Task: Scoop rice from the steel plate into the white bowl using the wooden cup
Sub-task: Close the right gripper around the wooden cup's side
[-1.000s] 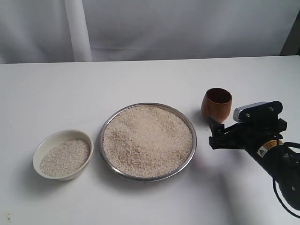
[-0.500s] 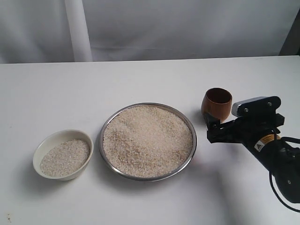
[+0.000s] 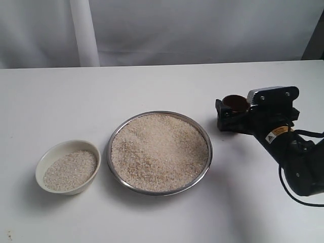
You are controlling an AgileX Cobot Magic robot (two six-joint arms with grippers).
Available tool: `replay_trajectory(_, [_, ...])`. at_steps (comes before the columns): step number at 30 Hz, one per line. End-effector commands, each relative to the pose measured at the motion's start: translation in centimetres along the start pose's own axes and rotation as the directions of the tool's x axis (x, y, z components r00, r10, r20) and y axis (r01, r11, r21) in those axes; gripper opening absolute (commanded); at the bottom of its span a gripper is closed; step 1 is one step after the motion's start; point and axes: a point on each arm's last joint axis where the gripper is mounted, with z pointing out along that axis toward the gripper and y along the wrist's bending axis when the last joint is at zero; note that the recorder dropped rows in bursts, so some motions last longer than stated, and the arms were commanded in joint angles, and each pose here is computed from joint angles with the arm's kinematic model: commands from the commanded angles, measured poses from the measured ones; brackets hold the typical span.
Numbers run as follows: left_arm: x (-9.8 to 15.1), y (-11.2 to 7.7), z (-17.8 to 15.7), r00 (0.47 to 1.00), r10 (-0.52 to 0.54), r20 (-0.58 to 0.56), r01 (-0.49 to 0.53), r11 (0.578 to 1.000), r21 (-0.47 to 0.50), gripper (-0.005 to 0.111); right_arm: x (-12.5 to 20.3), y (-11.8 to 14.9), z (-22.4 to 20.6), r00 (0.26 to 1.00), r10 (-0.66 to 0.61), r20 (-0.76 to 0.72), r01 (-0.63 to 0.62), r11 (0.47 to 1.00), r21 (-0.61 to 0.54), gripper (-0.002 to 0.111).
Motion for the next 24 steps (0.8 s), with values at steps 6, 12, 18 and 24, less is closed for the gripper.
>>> replay_trajectory(6, [-0.3,-0.1,-0.1,1.000,-0.006,0.019,0.006,1.000,0.006,0.000,2.8,-0.4,2.3,0.999,0.035,0.018,-0.035,0.999,0.030,0.105])
replay_trajectory(12, [-0.3,-0.1,-0.1,1.000,-0.006,0.019,0.006,1.000,0.006,0.000,3.8,-0.4,3.9,0.999,0.037,0.018,-0.037,0.999,0.036,0.105])
replay_trajectory(18, [-0.3,-0.1,-0.1,1.000,-0.006,0.019,0.006,1.000,0.006,0.000,4.7,-0.3,5.3,0.999,0.039,0.022,-0.040,0.999,0.035,0.105])
replay_trajectory(24, [-0.3,-0.1,-0.1,1.000,-0.006,0.019,0.006,1.000,0.006,0.000,5.4,-0.3,6.1,0.999,0.039,0.017,-0.040,0.998,0.038,0.105])
